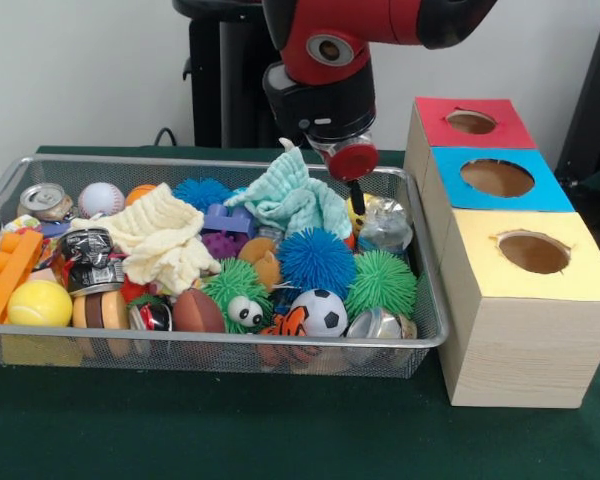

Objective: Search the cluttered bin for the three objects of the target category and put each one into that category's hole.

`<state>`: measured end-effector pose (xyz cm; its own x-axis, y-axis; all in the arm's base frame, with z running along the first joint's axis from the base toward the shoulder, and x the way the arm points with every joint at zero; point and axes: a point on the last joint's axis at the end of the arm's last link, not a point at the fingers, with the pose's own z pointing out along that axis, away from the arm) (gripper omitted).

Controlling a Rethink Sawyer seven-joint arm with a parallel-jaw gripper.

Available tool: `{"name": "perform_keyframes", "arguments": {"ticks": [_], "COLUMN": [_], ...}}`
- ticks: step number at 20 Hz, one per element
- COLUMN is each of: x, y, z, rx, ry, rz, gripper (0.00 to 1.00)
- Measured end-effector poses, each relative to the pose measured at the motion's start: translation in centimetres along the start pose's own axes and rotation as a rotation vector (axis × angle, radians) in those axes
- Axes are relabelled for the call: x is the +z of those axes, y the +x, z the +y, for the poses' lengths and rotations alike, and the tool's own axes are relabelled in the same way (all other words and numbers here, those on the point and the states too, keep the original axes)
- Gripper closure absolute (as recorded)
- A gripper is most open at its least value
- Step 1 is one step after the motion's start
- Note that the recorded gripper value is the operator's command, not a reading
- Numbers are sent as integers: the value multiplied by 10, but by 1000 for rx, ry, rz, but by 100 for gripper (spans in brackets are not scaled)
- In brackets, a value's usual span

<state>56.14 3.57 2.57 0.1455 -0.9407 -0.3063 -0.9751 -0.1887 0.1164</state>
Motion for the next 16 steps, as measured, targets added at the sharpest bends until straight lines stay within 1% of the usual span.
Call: {"name": "perform_keyframes", "arguments": {"ticks": [7, 13, 16], "x": [0, 2, 3], "y": [-5, -7, -8], "z": [-5, -9, -11], "rx": [21, 40, 45], "ry": [44, 86, 99], "rz": [-30, -42, -41], "gripper": [0, 0, 0]}}
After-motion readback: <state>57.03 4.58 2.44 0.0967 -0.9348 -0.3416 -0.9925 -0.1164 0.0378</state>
